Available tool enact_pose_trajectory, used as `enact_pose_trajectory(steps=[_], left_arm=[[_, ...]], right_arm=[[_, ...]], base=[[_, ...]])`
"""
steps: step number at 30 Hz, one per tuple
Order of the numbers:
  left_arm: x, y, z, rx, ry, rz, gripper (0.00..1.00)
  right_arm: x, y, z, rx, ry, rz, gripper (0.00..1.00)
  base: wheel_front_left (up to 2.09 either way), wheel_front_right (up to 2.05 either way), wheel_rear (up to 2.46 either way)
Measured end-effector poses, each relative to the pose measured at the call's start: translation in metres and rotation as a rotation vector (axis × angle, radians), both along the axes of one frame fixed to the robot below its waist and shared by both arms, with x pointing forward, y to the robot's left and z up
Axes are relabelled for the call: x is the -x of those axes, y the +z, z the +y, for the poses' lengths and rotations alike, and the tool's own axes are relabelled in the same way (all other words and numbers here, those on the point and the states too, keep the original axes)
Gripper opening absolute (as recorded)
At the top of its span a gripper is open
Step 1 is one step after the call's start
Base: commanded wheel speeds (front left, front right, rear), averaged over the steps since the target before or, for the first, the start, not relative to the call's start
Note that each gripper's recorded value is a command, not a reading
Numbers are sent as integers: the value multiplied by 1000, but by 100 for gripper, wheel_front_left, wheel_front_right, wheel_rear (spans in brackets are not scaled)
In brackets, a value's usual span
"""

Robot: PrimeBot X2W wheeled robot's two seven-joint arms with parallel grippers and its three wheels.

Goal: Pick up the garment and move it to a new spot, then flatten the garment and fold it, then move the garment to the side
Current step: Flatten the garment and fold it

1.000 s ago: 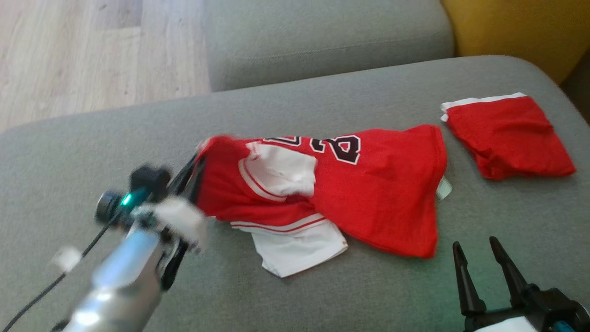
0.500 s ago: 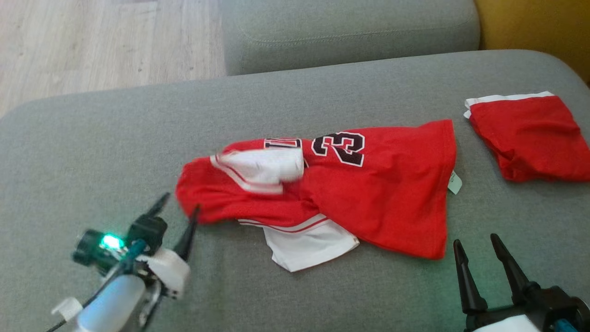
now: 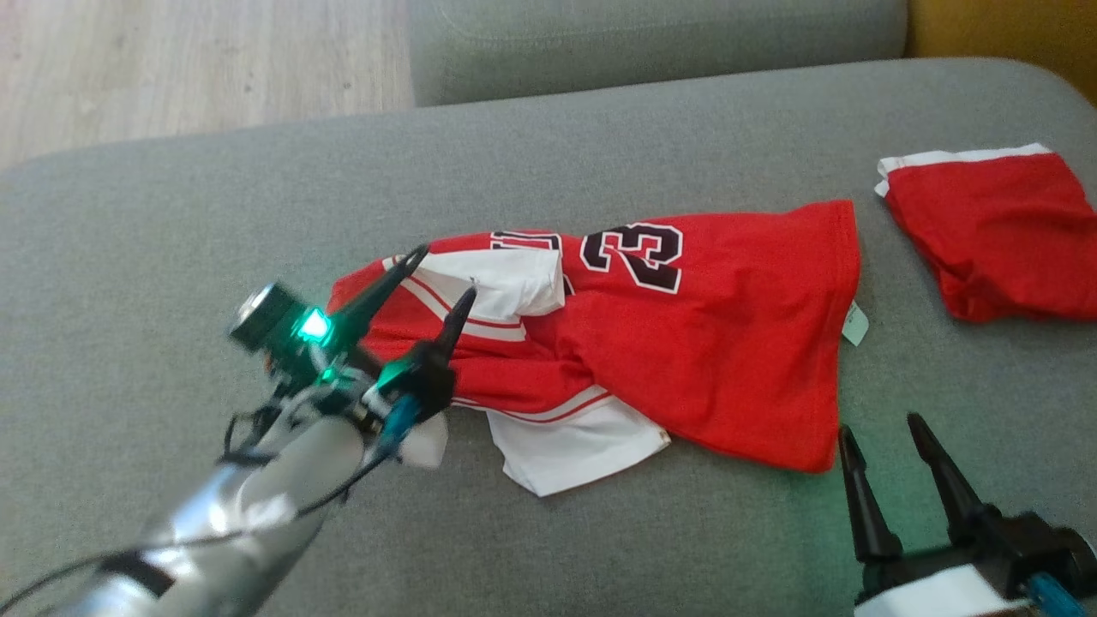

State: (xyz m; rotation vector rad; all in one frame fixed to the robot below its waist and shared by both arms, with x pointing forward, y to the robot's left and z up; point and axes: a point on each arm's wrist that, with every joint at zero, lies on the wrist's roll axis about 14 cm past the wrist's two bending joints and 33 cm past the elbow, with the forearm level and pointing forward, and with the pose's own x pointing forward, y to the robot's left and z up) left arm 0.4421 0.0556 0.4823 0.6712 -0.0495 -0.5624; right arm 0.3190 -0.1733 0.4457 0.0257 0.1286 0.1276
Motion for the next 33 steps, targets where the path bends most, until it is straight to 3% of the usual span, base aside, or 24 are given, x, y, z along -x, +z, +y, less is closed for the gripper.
enact_pose_trajectory(steps=[5, 9, 15, 23, 33], left_arm=[[-27, -16, -3, -205, -1, 18, 100], [-25, -45, -12, -337, -84, 57, 100], [-27, -60, -11, -381, -89, 78, 100], [-39, -40, -42, -374, -164, -38, 100], [-33, -56, -57, -407, -218, 12, 100]], right_arm=[[-13, 1, 5, 4, 22, -5, 100], [-18, -4, -2, 13, 5, 10, 100], [-19, -9, -2, 13, 5, 28, 100], [-24, -6, 3, 8, 18, 14, 100], [-16, -5, -8, 12, -21, 16, 100]], base=[[0, 0, 0], [0, 0, 0], [0, 0, 0], [0, 0, 0], [0, 0, 0]])
